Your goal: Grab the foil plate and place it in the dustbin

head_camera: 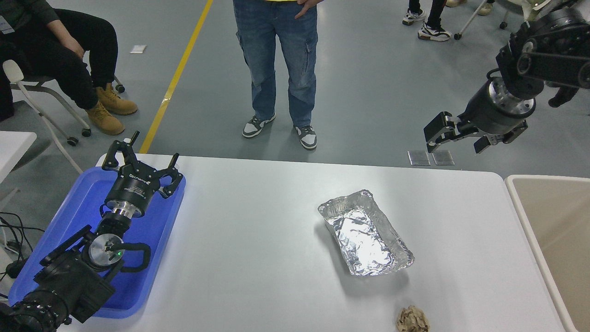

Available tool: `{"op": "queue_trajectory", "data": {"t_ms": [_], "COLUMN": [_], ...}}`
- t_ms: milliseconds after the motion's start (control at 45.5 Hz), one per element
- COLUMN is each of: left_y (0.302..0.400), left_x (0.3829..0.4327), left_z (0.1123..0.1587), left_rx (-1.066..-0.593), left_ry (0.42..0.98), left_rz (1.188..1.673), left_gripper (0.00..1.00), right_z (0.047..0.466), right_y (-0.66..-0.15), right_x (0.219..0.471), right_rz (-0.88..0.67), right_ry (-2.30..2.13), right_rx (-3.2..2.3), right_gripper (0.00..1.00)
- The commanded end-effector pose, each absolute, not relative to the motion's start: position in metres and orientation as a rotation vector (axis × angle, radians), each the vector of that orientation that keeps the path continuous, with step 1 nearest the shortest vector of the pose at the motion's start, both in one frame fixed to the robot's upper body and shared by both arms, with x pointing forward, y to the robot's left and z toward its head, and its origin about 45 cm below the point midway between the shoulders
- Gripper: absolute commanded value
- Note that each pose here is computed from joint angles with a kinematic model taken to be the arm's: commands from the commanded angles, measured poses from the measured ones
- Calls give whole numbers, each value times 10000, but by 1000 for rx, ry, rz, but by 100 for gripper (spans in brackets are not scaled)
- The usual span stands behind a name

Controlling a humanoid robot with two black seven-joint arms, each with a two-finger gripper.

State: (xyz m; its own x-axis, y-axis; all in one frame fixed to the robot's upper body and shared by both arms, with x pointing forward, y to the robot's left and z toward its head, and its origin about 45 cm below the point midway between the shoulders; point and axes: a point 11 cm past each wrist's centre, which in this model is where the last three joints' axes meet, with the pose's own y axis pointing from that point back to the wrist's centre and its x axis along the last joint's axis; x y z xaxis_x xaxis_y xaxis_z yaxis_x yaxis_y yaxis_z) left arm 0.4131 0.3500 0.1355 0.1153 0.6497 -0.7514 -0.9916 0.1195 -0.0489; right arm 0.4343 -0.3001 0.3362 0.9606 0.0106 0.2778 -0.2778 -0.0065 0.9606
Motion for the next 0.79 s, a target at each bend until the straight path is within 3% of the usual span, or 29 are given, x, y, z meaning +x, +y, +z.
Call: {"op": "queue_trajectory", "data": {"t_ms": [0, 220, 549, 769], "left_y": [3500, 3500, 3500, 3500], "left_x": [4131, 4131, 4131, 4131], "left_z": [1355, 1355, 1355, 1355], "left_rx": [-650, -650, -650, -650], "left_ry": [658, 658, 658, 658], "left_rz": [1335, 1335, 1335, 1335], "left_gripper": [100, 100, 100, 100], "right_z": [3282, 3018, 2487, 2191], "right_y": [-2993, -3024, -3055, -2776], "right_x": [4327, 4244, 4228, 4202], "right_rz": [217, 178, 250, 273], "right_ry": [-200, -144, -175, -148], "right_rx": [1567, 1553, 1531, 1605], "right_gripper": [100, 100, 100, 100]}}
